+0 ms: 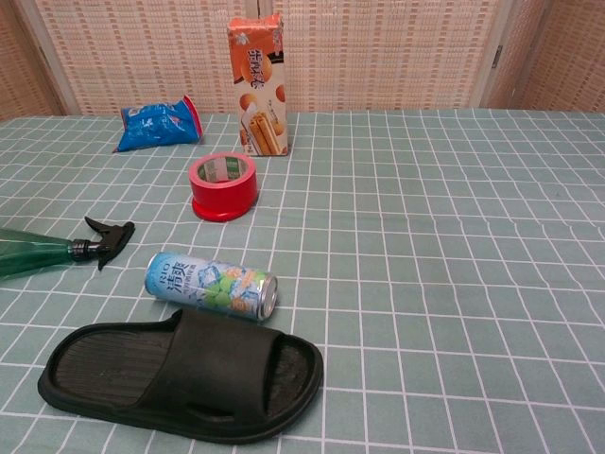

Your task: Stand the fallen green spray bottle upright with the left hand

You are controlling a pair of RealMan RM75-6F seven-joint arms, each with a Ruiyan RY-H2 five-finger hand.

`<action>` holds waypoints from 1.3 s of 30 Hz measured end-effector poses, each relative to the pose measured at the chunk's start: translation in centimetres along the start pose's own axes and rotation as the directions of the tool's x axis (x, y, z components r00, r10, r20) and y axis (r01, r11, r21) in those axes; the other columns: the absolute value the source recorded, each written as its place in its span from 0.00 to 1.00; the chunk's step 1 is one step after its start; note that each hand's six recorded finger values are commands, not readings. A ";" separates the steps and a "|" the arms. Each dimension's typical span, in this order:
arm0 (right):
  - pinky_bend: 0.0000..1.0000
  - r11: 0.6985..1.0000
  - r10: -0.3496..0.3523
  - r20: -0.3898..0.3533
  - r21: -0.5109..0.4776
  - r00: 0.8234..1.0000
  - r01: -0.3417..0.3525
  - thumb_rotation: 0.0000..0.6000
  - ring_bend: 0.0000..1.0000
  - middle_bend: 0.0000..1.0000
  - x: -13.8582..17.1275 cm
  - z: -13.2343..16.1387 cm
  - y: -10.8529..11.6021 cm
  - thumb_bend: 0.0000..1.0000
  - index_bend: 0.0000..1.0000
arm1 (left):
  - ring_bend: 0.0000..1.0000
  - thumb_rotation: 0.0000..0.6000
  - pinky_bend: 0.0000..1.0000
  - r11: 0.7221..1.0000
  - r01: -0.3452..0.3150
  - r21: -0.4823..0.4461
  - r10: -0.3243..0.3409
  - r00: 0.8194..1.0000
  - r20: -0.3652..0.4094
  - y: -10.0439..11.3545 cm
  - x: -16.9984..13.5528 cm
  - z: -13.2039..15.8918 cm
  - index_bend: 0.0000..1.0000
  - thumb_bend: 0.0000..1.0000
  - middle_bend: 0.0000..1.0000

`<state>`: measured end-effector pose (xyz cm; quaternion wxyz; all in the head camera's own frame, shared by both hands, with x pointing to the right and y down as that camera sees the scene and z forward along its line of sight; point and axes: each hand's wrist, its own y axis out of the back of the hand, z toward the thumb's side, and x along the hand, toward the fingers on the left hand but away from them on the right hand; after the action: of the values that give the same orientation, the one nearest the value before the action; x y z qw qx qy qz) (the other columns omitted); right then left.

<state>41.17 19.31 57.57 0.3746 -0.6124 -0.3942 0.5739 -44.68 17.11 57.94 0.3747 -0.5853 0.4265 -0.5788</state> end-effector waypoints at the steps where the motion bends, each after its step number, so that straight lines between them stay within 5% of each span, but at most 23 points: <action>1: 0.07 1.000 0.000 0.000 0.001 1.000 0.000 1.00 0.06 0.23 0.0 0.0 0.0 0.00 0.20 | 0.00 1.00 0.06 1.000 0.003 0.002 -0.003 1.000 0.000 -0.1 0.0 0.0 0.00 0.27 0.00; 7: 0.07 1.000 0.006 -0.001 -0.002 1.000 -0.006 1.00 0.06 0.23 0.0 0.1 -0.1 0.00 0.21 | 0.00 1.00 0.06 1.000 0.016 0.004 -0.016 1.000 -0.007 -0.3 0.2 -0.1 0.00 0.27 0.00; 15: 0.07 1.000 0.013 0.002 -0.009 1.000 -0.013 1.00 0.06 0.23 0.0 0.2 -0.1 0.00 0.25 | 0.14 1.00 0.16 0.999 -0.045 -0.016 0.045 0.999 0.015 0.7 -0.1 0.5 0.17 0.27 0.19; 25: 0.07 0.999 0.028 -0.008 -0.019 1.000 -0.028 1.00 0.06 0.23 -0.2 0.4 -0.2 0.00 0.25 | 0.14 1.00 0.11 0.989 0.145 0.032 -0.143 0.988 -0.058 0.4 -3.0 0.5 0.17 0.27 0.29; 30: 0.07 0.999 0.039 -0.029 -0.034 0.999 -0.040 1.00 0.06 0.23 -0.3 0.6 -0.3 0.00 0.26 | 0.09 1.00 0.11 0.968 0.251 0.025 -0.249 0.967 -0.049 -0.3 -3.1 1.8 0.21 0.27 0.23; 39: 0.06 0.998 0.059 -0.095 -0.019 0.994 -0.061 1.00 0.06 0.23 -0.1 1.1 -0.4 0.00 0.26 | 0.00 1.00 0.08 0.940 0.317 0.126 -0.306 0.947 -0.098 -0.8 -0.7 2.0 0.20 0.28 0.13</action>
<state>40.09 19.36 57.88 0.3687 -0.6545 -0.3638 0.5508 -42.63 17.88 58.32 0.3018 -0.5950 0.3007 -0.6815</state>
